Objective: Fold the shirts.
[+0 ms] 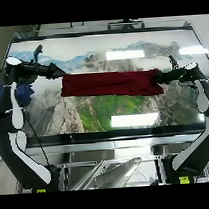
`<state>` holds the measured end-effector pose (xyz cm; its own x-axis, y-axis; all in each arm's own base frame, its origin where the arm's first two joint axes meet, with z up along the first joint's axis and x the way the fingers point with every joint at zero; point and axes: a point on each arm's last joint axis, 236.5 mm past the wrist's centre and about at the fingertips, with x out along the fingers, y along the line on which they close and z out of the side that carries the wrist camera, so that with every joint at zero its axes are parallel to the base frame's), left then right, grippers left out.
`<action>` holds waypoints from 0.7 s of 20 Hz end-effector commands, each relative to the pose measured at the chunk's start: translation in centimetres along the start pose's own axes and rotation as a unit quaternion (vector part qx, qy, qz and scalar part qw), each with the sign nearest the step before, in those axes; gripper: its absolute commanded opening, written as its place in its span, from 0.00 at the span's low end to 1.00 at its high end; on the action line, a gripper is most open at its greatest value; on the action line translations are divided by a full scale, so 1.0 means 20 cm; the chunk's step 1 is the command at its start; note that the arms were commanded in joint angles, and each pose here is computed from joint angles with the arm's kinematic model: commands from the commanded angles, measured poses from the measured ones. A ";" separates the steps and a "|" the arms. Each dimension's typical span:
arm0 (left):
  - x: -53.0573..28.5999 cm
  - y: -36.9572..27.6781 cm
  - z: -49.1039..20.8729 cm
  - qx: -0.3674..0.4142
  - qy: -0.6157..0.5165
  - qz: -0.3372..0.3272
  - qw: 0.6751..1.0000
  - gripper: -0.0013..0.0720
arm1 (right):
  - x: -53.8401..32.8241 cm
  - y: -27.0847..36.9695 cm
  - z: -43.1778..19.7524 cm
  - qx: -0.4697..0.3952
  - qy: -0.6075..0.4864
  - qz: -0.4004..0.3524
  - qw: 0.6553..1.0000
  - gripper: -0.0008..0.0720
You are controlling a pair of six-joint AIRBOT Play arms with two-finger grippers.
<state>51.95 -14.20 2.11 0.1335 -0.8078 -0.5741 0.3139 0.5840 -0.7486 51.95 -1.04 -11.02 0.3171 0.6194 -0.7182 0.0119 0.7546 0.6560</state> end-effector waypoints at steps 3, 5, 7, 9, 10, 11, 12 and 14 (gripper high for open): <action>0.66 -0.28 0.02 0.066 -0.001 0.005 0.998 0.02 | -0.24 0.29 0.10 -0.046 -0.019 0.025 0.998 0.04; 0.98 -0.34 0.02 0.067 -0.025 0.019 0.997 0.02 | -0.36 0.43 0.14 -0.069 -0.031 0.029 0.997 0.04; 1.21 -0.37 0.00 0.058 -0.053 0.031 0.996 0.02 | -0.47 0.59 0.16 -0.101 -0.042 0.033 0.993 0.04; 1.39 -0.40 -0.02 0.046 -0.074 0.042 0.995 0.02 | -0.55 0.77 0.18 -0.133 -0.057 0.049 0.988 0.04; 1.44 -0.41 -0.04 0.046 -0.077 0.044 0.995 0.02 | -0.59 0.84 0.19 -0.146 -0.066 0.051 0.986 0.04; 1.49 -0.42 -0.07 0.038 -0.074 0.041 0.996 0.02 | -0.62 0.89 0.20 -0.159 -0.073 0.052 0.983 0.04; 1.52 -0.45 -0.07 0.024 -0.072 0.034 0.996 0.02 | -0.64 0.94 0.19 -0.167 -0.073 0.054 0.982 0.04; 1.56 -0.49 -0.05 0.009 -0.072 0.020 0.997 0.02 | -0.67 1.02 0.16 -0.184 -0.061 0.063 0.979 0.04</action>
<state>51.86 -42.68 -8.43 0.2533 -0.7808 -0.5711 0.3701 0.6237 -0.6885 51.96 3.78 9.75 0.4192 0.6743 -0.6080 -0.3086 0.7356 0.6030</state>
